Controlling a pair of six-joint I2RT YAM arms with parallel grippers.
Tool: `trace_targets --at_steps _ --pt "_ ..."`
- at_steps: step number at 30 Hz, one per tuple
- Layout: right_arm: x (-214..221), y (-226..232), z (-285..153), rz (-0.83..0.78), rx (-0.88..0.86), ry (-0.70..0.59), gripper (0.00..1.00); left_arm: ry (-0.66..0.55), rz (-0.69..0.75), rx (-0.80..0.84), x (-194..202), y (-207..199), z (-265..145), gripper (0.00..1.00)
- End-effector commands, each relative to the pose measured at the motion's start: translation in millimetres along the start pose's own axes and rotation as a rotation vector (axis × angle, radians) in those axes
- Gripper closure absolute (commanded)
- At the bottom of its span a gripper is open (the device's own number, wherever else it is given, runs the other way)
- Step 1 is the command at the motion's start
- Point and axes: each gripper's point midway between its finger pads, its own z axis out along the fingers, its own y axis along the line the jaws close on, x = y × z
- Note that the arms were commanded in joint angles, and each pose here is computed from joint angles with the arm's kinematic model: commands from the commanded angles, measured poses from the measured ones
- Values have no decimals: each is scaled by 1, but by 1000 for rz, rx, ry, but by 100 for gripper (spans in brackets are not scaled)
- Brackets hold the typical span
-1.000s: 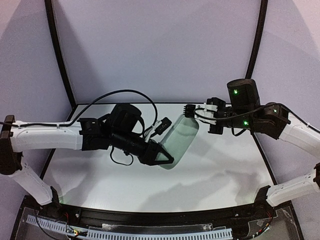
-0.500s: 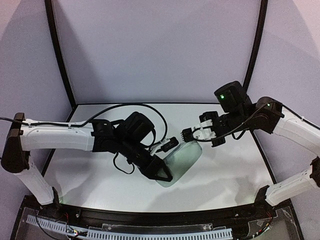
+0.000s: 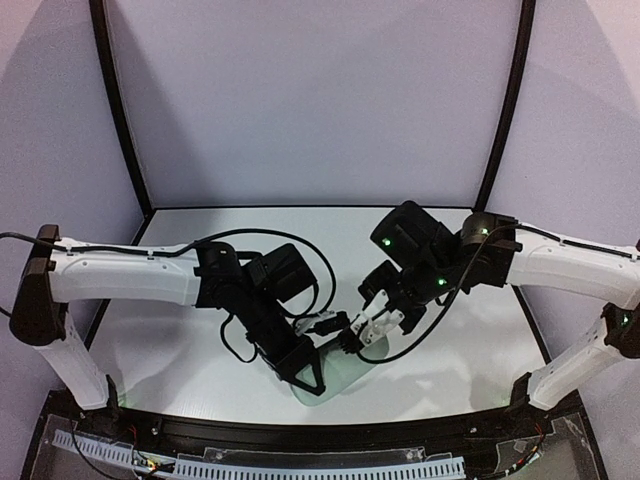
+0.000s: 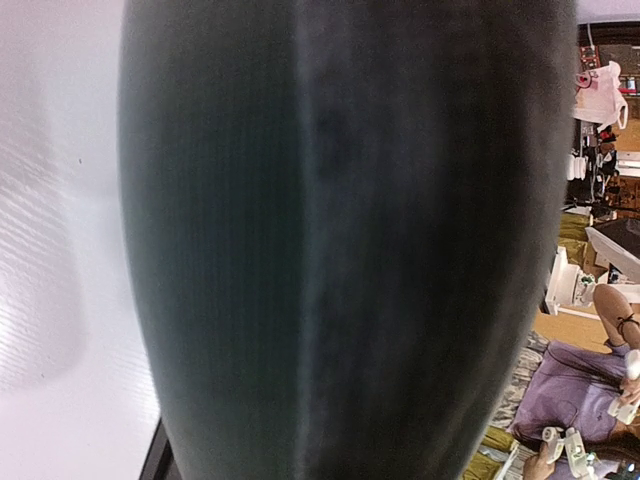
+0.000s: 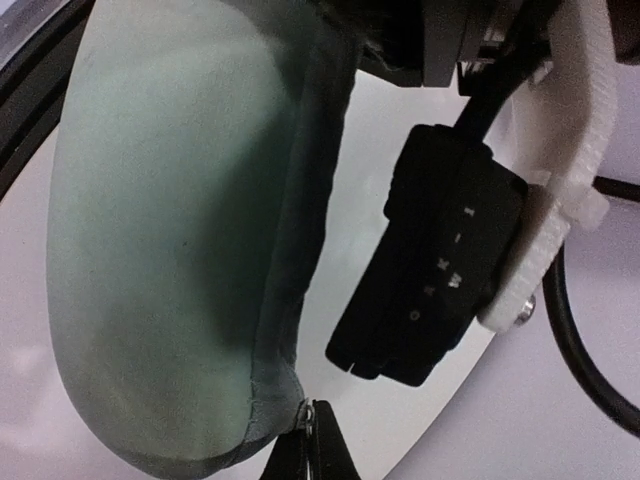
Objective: Open the umbrella
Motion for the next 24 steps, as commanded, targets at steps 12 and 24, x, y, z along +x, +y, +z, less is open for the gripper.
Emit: trace_targets --at_steps 12,24 --pt "-137 -102 -69 41 428 -637 100 -193 -18 3 -49 -5 2 99" --pt "-114 -114 -77 140 515 -542 100 -289 -20 -40 -62 2 -5 99"
